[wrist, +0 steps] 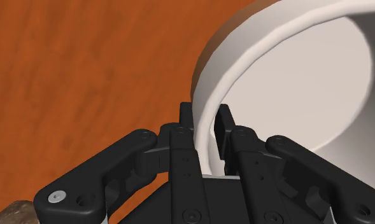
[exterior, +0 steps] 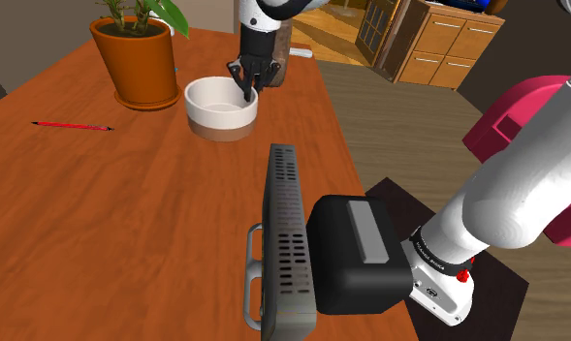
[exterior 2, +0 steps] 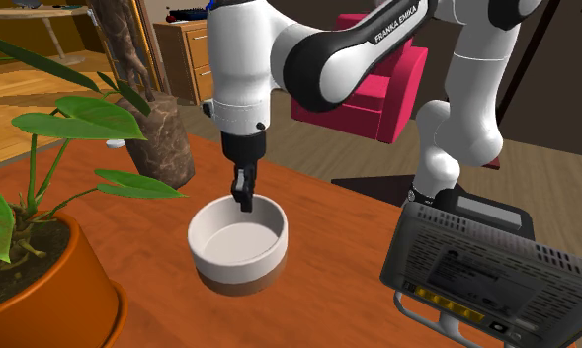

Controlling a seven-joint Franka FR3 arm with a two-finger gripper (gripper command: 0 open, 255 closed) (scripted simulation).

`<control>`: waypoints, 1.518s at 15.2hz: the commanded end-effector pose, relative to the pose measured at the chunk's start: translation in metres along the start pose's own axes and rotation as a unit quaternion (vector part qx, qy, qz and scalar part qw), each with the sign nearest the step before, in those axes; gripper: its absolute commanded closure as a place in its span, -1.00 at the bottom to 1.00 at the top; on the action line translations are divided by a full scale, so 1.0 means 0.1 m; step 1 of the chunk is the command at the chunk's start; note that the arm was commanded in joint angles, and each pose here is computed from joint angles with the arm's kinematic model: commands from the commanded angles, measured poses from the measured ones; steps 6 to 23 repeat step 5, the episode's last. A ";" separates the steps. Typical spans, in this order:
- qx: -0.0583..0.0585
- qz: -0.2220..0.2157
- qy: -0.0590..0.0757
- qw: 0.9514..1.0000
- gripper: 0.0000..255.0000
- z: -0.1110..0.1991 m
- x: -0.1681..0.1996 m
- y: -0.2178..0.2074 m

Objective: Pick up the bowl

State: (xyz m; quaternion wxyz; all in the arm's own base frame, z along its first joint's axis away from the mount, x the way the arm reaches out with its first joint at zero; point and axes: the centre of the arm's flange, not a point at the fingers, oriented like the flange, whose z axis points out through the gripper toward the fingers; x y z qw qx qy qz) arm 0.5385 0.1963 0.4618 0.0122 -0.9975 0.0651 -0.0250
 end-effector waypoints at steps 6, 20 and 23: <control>0.000 0.000 0.000 1.000 1.00 -0.23 0.02 -0.01; 0.000 0.000 0.000 1.000 1.00 -0.23 0.02 -0.01; 0.000 0.000 0.000 1.000 1.00 -0.23 0.02 -0.01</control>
